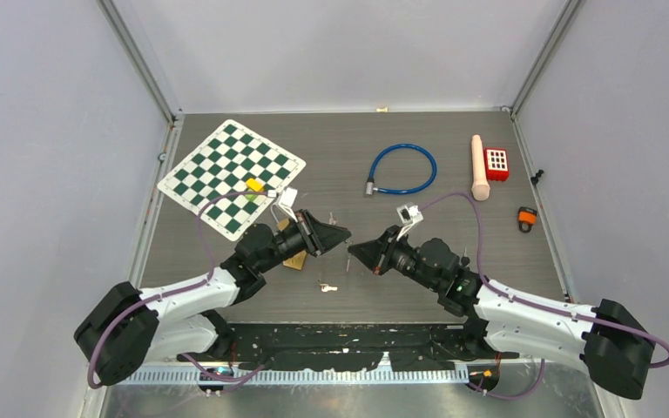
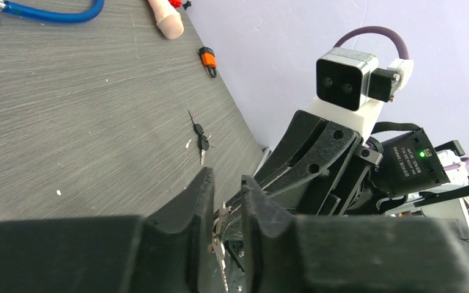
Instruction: Unlock with the key
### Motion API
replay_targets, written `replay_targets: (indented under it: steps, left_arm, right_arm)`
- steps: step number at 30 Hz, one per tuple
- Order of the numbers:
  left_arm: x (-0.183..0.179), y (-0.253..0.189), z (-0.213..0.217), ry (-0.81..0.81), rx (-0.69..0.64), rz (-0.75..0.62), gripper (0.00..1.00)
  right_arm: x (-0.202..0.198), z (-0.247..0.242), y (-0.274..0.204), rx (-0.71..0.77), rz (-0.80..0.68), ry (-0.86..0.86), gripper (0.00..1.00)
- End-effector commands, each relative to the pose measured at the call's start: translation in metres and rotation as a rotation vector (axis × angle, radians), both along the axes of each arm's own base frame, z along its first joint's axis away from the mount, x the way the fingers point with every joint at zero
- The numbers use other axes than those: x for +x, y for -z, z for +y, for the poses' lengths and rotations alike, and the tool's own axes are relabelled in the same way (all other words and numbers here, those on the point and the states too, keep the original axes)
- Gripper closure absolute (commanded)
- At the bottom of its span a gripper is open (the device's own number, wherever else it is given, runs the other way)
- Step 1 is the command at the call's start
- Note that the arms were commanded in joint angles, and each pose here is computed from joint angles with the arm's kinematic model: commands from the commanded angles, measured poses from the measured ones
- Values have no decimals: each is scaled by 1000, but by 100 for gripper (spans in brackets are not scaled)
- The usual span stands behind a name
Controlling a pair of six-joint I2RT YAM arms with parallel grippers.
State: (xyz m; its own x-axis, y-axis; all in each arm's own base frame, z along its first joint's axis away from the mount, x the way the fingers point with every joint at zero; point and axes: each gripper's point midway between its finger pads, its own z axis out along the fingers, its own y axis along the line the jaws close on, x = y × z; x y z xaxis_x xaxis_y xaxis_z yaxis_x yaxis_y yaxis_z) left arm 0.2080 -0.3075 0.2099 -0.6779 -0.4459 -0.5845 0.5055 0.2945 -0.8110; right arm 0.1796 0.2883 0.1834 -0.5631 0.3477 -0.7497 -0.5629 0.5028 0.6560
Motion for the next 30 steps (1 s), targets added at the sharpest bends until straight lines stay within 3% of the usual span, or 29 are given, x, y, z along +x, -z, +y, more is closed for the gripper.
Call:
replay_targets:
  steps: [1,3,12,19,30]
  left_arm:
    - [2,-30,-5,5,-58,-68,86]
    - [2,-30,-5,2,-59,-70,100]
    - [0,-31,3,-20,-78,-82,100]
    - [3,-34,12,12,-182,-29,100]
    - [-10,-51,10,108,-272,-47,100]
  right_arm:
    - [4,8,-30,68,-36,8,95]
    - [3,10,-29,66,-33,4,95]
    - [-2,6,-28,113,-58,0,88]
    - [-10,3,-38,209,-107,-31,55]
    - [-12,-13,-64,348,-212,-40,51]
